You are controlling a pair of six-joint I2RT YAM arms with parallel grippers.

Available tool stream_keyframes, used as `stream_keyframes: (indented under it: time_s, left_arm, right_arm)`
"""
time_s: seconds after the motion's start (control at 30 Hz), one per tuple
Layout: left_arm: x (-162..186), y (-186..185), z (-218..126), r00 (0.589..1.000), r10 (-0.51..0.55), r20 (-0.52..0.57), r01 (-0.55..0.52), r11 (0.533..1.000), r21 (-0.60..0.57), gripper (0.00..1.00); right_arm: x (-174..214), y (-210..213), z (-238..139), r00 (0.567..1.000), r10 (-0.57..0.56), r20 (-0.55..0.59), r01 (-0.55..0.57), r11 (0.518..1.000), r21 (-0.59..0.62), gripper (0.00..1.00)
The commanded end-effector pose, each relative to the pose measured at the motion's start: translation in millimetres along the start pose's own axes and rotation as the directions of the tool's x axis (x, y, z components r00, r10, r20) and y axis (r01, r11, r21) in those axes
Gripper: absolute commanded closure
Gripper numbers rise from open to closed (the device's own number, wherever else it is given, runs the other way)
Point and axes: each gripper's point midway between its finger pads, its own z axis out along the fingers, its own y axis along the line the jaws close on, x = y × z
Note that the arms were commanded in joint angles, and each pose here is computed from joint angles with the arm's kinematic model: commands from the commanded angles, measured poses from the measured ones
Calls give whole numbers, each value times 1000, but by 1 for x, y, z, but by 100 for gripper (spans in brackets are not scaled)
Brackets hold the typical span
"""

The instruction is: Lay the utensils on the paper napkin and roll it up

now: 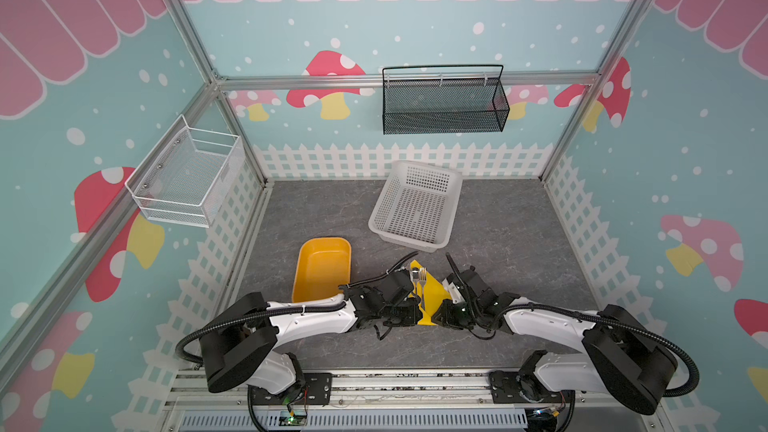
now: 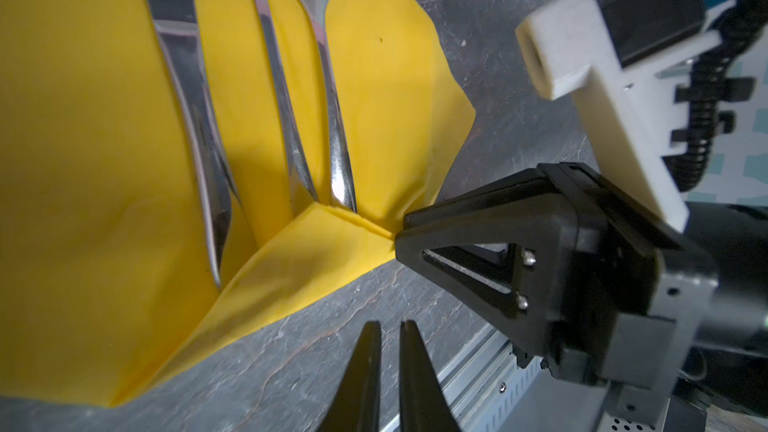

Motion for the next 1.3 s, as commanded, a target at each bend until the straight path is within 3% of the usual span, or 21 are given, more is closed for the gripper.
stream_keyframes:
  time_s: [0.0, 0.27, 0.47, 0.63, 0.73, 0.97, 1.13, 1.27]
  left_arm:
    - [-4, -17, 7, 999, 39, -18, -39, 998, 44, 90]
    - [1, -3, 29, 996, 55, -67, -57, 998, -32, 94]
    - [4, 5, 35, 996, 48, -81, -53, 997, -62, 95]
    - [5, 13, 38, 996, 47, -82, -54, 995, -84, 95]
    - [6, 19, 40, 995, 56, -82, -64, 993, -103, 95]
    - [7, 25, 41, 995, 61, -76, -70, 990, -123, 95]
    - [8, 26, 43, 995, 57, -87, -68, 990, -123, 95]
    - [10, 29, 43, 994, 53, -91, -65, 990, -128, 95]
  right_arm:
    - [5, -8, 1, 1000, 15, 1, -15, 999, 28, 79]
    - [3, -8, 0, 1000, 10, 15, -10, 1000, 28, 78]
    - [-9, -4, -13, 996, -14, 90, 11, 999, 34, 71]
    - [-19, -23, -27, 984, 46, 170, -68, 990, 127, 71]
    - [-27, -36, -41, 961, 80, 266, -131, 975, 177, 64]
    - [-39, -50, -59, 924, 154, 349, -201, 974, 104, 54]
    - [-43, -33, -56, 934, 161, 320, -160, 987, -32, 47]
    - [-45, -31, -50, 940, 159, 302, -152, 987, -49, 44]
